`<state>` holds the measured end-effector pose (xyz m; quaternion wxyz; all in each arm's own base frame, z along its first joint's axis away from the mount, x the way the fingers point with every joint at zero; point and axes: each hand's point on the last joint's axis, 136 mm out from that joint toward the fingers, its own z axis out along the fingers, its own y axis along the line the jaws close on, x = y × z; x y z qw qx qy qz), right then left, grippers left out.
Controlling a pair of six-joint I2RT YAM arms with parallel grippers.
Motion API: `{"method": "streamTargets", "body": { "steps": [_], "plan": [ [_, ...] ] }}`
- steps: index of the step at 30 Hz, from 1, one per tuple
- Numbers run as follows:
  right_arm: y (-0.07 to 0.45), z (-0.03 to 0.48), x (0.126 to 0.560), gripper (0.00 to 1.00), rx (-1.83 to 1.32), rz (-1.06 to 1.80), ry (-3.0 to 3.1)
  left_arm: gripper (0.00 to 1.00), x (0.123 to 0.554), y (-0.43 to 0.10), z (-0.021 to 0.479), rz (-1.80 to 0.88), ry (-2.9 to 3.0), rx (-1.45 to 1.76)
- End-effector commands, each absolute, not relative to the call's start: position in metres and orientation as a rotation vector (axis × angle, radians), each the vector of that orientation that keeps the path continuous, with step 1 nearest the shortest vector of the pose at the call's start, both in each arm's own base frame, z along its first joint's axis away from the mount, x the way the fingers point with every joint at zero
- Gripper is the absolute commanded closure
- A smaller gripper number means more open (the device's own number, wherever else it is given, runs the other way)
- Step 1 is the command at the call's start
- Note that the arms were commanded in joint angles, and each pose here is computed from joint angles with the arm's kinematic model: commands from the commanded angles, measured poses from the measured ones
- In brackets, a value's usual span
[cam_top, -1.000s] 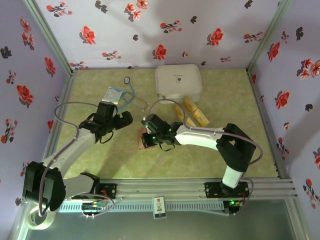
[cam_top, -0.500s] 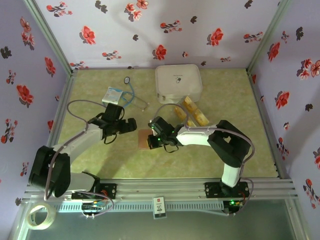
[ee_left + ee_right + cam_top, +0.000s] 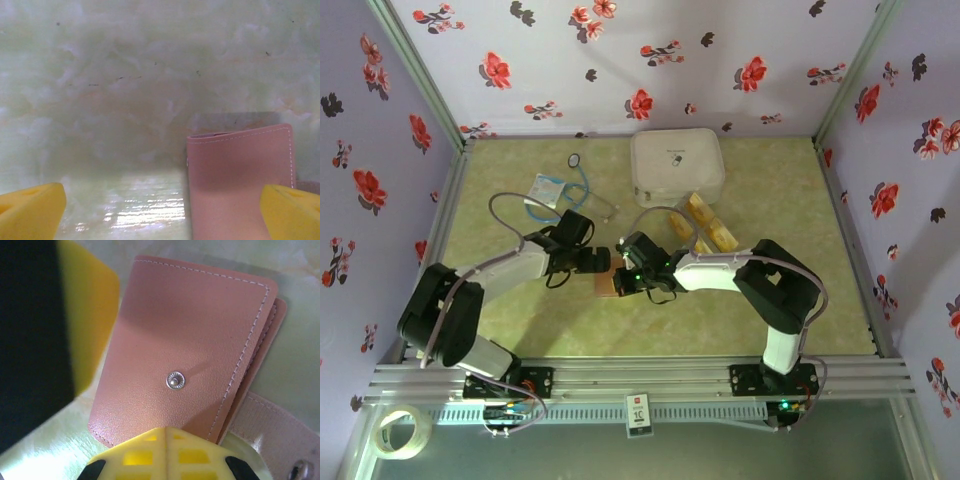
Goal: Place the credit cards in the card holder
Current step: Close the card holder at the bottom-center of the table.
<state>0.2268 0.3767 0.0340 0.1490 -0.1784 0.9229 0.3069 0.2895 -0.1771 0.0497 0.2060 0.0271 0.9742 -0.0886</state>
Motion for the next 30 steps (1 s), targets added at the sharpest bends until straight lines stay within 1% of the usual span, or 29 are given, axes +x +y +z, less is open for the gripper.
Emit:
{"method": "streamTargets", "body": {
  "steps": [1, 6, 7, 8, 12, 15, 17, 18, 21, 26, 30],
  "plan": [
    [0.373, 0.025, 0.226, 1.0, -0.491, 0.882, 2.678, 0.0, 0.297, -0.176, 0.046, -0.172, 2.699, 0.103],
    [0.371, 0.032, 0.227, 0.99, -0.494, 0.884, 2.667, 0.0, 0.296, -0.165, 0.03, -0.07, 2.724, 0.083],
    [0.37, 0.036, 0.228, 0.98, -0.495, 0.882, 2.66, 0.0, 0.295, -0.163, 0.027, -0.057, 2.727, 0.076],
    [0.367, 0.042, 0.229, 0.95, -0.497, 0.875, 2.653, 0.0, 0.294, -0.16, 0.025, -0.04, 2.731, 0.067],
    [0.353, 0.067, 0.237, 0.71, -0.509, 0.796, 2.605, 0.0, 0.29, -0.154, 0.02, -0.013, 2.725, 0.04],
    [0.336, 0.085, 0.248, 0.49, -0.523, 0.667, 2.576, 0.0, 0.288, -0.152, 0.017, -0.011, 2.725, 0.029],
    [0.323, 0.098, 0.258, 0.31, -0.524, 0.559, 2.539, 0.0, 0.287, -0.15, 0.016, -0.011, 2.724, 0.022],
    [0.316, 0.102, 0.262, 0.24, -0.523, 0.503, 2.526, 0.0, 0.287, -0.15, 0.015, -0.013, 2.723, 0.021],
    [0.296, 0.119, 0.28, 0.01, -0.478, 0.343, 2.465, 0.0, 0.285, -0.149, 0.015, -0.011, 2.72, 0.018],
    [0.281, 0.138, 0.297, 0.01, -0.37, 0.274, 2.422, 0.0, 0.284, -0.148, 0.013, -0.013, 2.718, 0.015],
    [0.292, 0.124, 0.293, 0.01, -0.43, 0.336, 2.529, 0.0, 0.283, -0.148, 0.012, -0.015, 2.716, 0.011]
  ]
}}
